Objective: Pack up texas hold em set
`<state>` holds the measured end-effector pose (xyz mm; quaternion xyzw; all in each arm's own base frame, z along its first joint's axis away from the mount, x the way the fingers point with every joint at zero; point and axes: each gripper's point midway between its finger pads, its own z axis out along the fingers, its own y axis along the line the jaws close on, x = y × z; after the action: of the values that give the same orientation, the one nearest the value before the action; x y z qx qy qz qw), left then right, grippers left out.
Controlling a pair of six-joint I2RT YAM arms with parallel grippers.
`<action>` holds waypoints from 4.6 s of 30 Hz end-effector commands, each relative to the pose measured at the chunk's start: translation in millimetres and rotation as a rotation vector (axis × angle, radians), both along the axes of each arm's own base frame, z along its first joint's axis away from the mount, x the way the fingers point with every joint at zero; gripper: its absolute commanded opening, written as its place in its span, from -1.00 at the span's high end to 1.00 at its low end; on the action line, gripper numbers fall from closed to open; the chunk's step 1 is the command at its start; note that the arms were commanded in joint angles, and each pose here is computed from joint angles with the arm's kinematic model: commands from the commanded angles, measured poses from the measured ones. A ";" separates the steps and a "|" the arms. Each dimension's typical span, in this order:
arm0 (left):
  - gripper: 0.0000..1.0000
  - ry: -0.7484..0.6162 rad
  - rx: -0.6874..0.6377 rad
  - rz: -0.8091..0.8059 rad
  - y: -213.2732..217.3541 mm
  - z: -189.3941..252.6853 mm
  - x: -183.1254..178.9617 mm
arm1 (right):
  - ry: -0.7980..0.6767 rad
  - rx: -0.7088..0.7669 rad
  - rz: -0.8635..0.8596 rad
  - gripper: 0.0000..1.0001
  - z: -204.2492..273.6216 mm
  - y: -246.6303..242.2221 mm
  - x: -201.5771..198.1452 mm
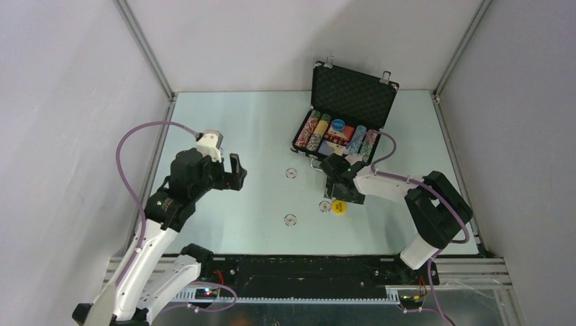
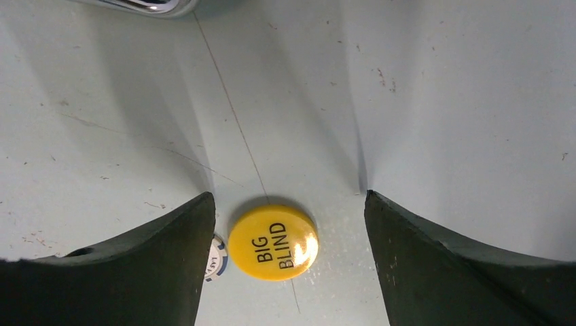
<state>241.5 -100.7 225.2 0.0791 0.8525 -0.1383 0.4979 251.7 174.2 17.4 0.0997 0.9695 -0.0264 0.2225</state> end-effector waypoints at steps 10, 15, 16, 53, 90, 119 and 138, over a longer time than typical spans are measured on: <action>-0.97 -0.041 0.003 0.001 1.6 8.3 5.0 | 0.103 -0.153 0.056 -0.43 -2.9 -9.2 -46.2; -0.97 -0.043 0.003 0.002 1.8 9.0 4.8 | 0.102 -0.135 0.048 -0.38 -3.7 -8.9 -53.6; -0.97 -0.044 0.002 0.001 1.7 9.2 4.6 | 0.102 -0.127 0.047 -0.35 -4.3 -8.3 -53.5; -0.97 -0.042 0.005 0.000 1.6 8.0 4.9 | 0.158 -0.078 0.066 -0.17 -31.8 -23.7 -58.8; -0.97 -0.029 0.009 0.001 1.2 4.7 6.3 | -0.114 0.043 0.119 -0.10 74.0 5.5 34.9; -0.97 -0.016 0.015 0.002 0.8 0.9 8.0 | -0.193 0.037 0.113 -0.09 94.6 10.6 230.1; -0.97 -0.014 0.015 -0.001 0.2 0.3 8.0 | -0.166 0.044 0.075 -0.09 85.8 -7.8 249.9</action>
<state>243.8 -101.6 219.8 0.0797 0.8581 -0.1357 0.4888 493.9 172.4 97.7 0.0641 0.9515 0.0049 0.3008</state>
